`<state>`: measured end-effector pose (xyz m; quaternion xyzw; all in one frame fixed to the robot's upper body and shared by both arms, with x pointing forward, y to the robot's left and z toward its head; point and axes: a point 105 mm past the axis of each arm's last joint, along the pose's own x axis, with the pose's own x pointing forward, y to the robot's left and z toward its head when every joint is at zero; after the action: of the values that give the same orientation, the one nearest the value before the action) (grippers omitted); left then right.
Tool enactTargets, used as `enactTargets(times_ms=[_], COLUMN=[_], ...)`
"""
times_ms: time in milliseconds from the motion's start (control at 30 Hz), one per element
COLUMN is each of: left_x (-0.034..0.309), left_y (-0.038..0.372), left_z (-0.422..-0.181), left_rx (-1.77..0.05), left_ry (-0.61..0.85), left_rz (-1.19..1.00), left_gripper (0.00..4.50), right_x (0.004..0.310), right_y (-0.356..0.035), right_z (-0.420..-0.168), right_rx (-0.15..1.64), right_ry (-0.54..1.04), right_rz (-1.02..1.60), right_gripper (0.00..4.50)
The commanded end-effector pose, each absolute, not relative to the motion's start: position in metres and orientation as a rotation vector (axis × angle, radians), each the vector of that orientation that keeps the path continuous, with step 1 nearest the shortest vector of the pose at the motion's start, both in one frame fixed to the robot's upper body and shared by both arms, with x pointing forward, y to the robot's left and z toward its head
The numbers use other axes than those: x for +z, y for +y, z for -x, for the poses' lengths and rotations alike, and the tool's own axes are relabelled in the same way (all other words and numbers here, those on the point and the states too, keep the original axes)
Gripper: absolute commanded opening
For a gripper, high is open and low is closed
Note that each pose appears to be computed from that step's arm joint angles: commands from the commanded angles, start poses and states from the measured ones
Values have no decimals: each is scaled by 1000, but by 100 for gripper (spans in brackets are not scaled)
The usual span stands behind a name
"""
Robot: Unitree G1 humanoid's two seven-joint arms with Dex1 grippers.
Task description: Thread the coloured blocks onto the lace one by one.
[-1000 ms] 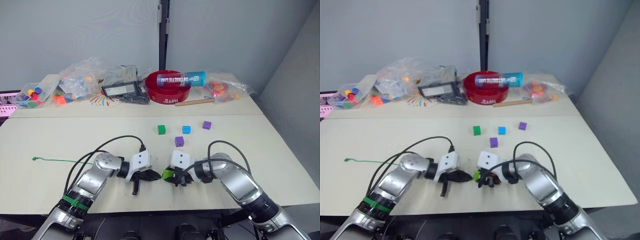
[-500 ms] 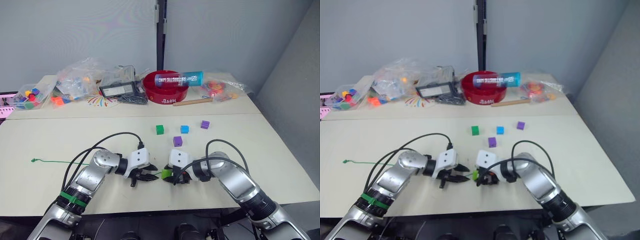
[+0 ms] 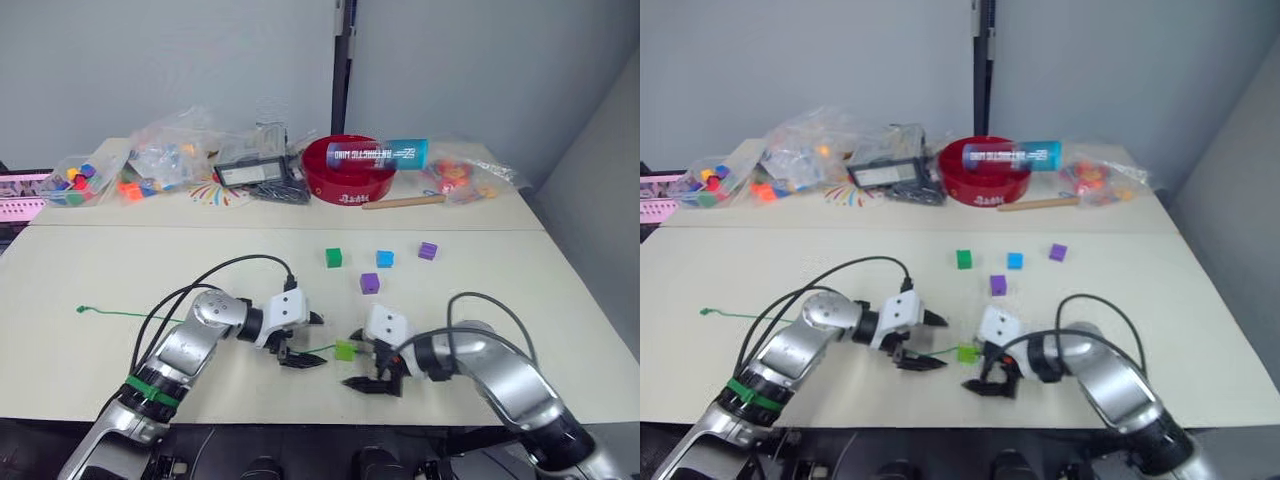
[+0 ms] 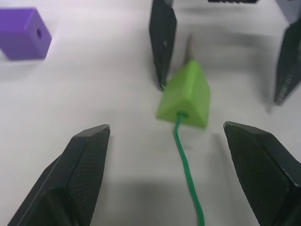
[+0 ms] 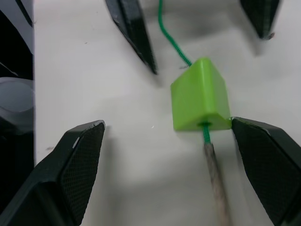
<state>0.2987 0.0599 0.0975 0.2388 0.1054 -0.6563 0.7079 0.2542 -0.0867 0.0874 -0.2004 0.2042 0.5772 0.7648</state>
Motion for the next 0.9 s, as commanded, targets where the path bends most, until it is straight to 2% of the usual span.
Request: enactTargets(times_ms=[33,267,400,433,500,567,800,833,900], left_x=[96,71,68,68,67,67,68,68,68], left_y=[46,39,39,39,40,41,43,43,43], left_z=[-298,-295,-294,-292,-289,-287,-285,-285,-286], left_rx=[-1491,-1538,-1553,-1562,-1578,-1589,-1599,-1598,-1596], left_ry=[214,284,293,294,299,304,308,309,310], left_rz=[-547,-591,-581,-581,-586,-585,-580,-581,-581], left_gripper=[406,406,284,269,188,134,134,134,134], right_x=[95,91,91,91,90,90,89,89,88], right_y=[-98,-103,-101,-102,-103,-104,-100,-100,-100], right_z=[-259,-262,-261,-261,-262,-263,-267,-268,-268], right_rx=[1193,1144,1142,1141,1135,1128,1126,1124,1123], right_ry=[399,403,401,402,406,407,401,402,404], right_rz=[457,455,456,457,462,468,483,486,492], right_gripper=[450,450,450,450,450,450,450,411,370])
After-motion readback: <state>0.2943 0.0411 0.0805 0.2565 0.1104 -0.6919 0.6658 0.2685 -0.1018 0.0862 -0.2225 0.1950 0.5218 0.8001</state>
